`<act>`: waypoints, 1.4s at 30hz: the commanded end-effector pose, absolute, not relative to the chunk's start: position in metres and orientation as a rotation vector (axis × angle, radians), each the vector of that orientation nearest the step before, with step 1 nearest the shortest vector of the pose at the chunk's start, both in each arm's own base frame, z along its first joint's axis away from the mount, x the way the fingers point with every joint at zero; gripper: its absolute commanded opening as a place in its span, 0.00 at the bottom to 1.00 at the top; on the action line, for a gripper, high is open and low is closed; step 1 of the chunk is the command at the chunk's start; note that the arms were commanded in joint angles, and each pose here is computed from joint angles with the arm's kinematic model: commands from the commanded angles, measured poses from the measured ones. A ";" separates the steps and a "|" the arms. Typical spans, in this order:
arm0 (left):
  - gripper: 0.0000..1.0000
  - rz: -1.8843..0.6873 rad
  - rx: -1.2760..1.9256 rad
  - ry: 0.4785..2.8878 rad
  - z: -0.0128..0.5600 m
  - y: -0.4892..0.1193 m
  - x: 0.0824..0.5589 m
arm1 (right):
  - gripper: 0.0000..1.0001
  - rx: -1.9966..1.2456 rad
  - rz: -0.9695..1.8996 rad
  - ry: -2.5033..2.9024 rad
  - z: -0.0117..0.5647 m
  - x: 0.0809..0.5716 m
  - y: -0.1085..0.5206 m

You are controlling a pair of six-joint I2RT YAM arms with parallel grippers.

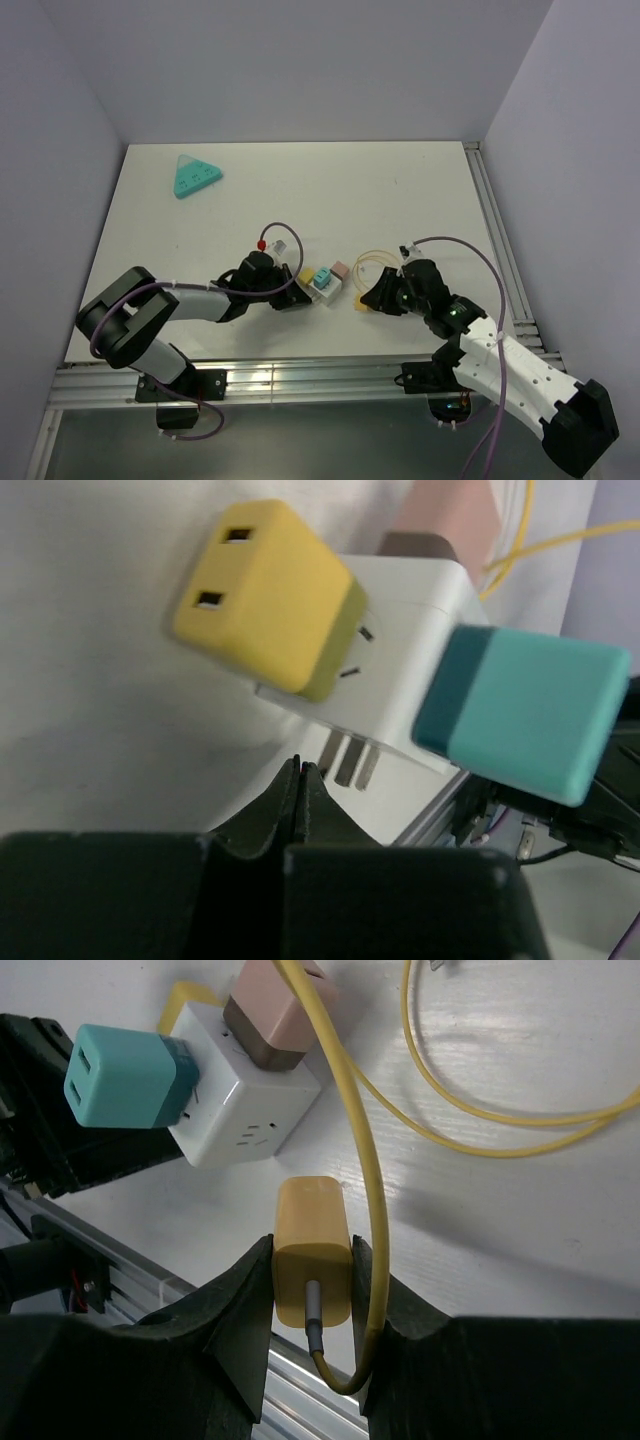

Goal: Insert the plug

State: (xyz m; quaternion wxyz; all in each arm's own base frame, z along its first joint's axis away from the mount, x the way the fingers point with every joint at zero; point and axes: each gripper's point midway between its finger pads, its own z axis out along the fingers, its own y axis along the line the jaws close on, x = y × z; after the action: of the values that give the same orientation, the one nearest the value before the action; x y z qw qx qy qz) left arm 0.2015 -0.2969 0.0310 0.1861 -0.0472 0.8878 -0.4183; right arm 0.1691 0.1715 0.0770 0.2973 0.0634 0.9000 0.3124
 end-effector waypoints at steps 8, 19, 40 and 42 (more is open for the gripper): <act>0.00 -1.274 -0.086 2.412 0.060 -0.318 0.182 | 0.00 0.207 0.879 2.286 0.092 0.211 0.195; 0.00 -1.089 -0.145 2.394 0.061 -0.292 0.176 | 0.00 0.180 0.888 2.290 0.092 0.240 0.216; 0.84 -0.833 -0.172 2.260 0.152 -0.257 0.203 | 0.00 0.227 0.724 2.234 0.119 0.242 0.183; 0.88 -0.790 -0.144 2.287 0.152 -0.258 0.205 | 0.00 0.279 0.696 2.205 0.126 0.236 0.169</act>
State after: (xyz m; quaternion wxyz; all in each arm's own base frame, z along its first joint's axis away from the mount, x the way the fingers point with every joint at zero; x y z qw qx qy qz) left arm 0.1998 -0.2589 0.1451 0.3423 -0.0808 0.8728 -0.3383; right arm 0.2401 0.1953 0.1291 0.3780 0.0763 0.8680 0.3128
